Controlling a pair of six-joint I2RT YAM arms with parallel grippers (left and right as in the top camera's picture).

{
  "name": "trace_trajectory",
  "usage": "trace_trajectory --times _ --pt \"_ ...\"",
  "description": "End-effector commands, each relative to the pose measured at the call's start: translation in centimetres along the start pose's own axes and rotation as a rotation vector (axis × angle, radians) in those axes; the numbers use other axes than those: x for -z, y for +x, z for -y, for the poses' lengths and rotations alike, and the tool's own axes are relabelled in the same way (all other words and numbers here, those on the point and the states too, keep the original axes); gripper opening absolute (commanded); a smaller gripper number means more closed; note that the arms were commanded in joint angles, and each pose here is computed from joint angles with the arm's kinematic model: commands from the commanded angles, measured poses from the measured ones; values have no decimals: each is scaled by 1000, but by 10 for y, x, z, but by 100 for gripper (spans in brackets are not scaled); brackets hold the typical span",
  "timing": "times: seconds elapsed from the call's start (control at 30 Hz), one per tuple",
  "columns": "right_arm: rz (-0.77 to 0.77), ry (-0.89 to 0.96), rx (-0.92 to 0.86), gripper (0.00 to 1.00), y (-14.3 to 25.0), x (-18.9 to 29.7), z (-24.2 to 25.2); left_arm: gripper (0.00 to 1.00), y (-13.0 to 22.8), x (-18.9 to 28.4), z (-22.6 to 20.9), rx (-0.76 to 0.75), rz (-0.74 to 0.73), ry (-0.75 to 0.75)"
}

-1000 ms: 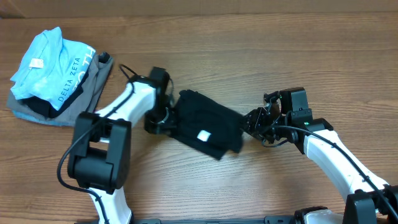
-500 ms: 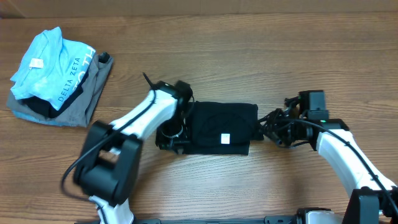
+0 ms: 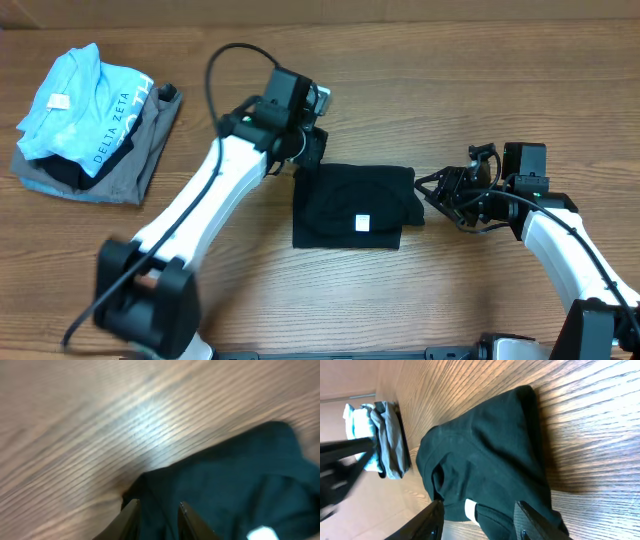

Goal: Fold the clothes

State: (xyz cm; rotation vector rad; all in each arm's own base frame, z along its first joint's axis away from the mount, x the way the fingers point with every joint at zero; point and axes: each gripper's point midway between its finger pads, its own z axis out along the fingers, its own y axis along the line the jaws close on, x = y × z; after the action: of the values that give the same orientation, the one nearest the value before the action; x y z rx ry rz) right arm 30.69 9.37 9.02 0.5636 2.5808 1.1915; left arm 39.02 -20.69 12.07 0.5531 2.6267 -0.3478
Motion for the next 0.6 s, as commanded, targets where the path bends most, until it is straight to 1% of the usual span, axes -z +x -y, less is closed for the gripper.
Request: trace_trajectory --times 0.0,0.07,0.1,0.13,0.17,0.2,0.23,0.3,0.33,0.37,0.5,0.57 --pt "5 -41 40 50 -3 6 -13 26 28 -41 -5 -86 -129 13" --pt "-4 -35 29 50 0 6 -12 36 33 -54 -8 -81 -150 12" --pt "-6 -34 28 50 0 6 -12 40 35 -61 -9 -81 -158 11" --pt "-6 -34 28 50 0 6 -12 42 38 -68 -11 -81 -170 7" --pt "-5 -35 28 50 0 6 -12 41 43 -75 -12 -79 -187 8" --pt "-5 -35 28 50 0 6 -12 35 50 -82 -12 -72 -216 18" --pt "-7 -34 25 50 1 6 -11 26 59 -87 -9 -62 -251 43" --pt "-12 -26 18 50 2 6 -10 11 82 -91 -1 -37 -339 95" --pt "-13 -16 12 50 3 6 -8 6 95 -89 0 -23 -394 108" --pt "-14 -4 5 50 4 6 -5 4 105 -86 0 -9 -439 108" --pt "-34 102 -60 50 14 7 16 4 151 -54 6 125 -670 99" --pt "-56 168 -109 50 23 9 29 4 169 -30 17 175 -776 151"
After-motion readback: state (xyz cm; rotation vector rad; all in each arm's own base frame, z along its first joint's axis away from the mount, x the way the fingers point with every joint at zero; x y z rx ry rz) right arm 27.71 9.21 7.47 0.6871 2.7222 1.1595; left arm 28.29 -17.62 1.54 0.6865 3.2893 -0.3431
